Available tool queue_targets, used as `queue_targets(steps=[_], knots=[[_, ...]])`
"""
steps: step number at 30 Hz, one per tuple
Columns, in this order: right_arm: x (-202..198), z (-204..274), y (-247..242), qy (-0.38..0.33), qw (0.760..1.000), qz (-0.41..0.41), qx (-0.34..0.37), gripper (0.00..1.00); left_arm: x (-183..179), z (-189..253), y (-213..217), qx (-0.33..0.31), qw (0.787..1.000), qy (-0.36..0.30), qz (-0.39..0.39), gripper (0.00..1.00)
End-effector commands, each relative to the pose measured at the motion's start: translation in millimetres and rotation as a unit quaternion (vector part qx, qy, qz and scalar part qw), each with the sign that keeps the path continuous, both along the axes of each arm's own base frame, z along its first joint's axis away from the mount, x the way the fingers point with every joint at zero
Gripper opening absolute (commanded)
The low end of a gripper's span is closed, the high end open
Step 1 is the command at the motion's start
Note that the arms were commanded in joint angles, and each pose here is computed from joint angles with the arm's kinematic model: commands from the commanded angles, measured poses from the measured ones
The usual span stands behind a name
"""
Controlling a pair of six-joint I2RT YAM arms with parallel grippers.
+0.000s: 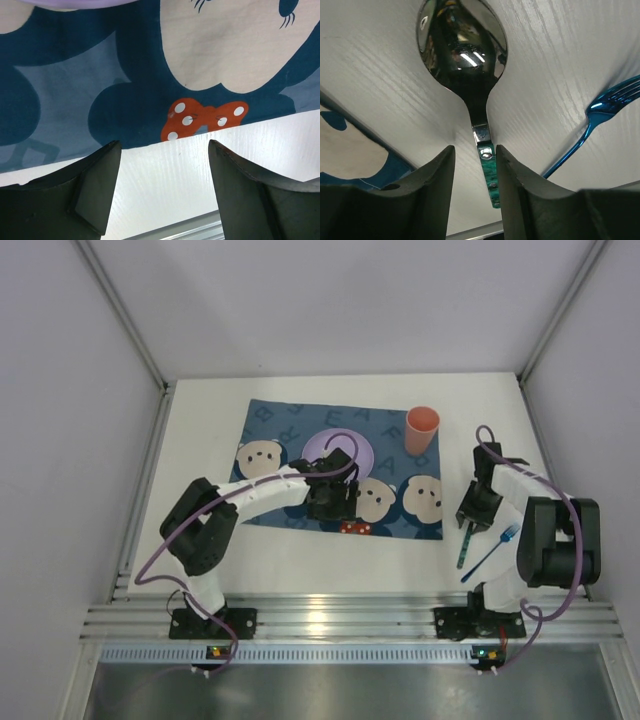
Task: Set the dinner table for one person
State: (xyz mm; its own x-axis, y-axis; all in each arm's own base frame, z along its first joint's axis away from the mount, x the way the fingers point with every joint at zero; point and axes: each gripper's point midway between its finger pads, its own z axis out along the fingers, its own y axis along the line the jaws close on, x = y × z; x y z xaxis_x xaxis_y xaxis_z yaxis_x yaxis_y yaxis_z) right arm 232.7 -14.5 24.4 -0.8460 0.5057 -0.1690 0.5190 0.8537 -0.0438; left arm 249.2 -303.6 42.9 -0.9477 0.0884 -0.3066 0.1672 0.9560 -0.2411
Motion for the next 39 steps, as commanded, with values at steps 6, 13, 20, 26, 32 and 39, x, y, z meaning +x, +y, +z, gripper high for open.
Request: queue_targets(steps=[6, 13, 20, 26, 32, 39], knots=[[12, -15, 3, -0.016, 1.000, -0.022, 0.014, 0.34, 11, 39, 26, -0.005, 0.999, -0.049, 0.018, 0.76], [12, -13, 6, -0.026, 0.999, -0.014, 0.020, 0.00, 17, 53, 29, -0.004, 0.998, -0.064, 0.015, 0.76], [17, 50, 13, -0.094, 0.995, -0.007, 0.037, 0.00, 29, 83, -10, -0.015, 0.994, -0.108, -0.028, 0.76], [34, 100, 45, -0.162, 0.982, 0.036, 0.090, 0.00, 32, 95, -43, -0.029, 0.993, -0.113, -0.025, 0.76], [46, 127, 116, -0.185, 0.968, 0.154, 0.073, 0.00, 26, 112, -16, -0.031, 0.990, -0.138, 0.023, 0.76], [66, 111, 161, -0.168, 0.958, 0.225, 0.051, 0.00, -7, 110, 41, -0.015, 0.987, -0.132, 0.087, 0.77]])
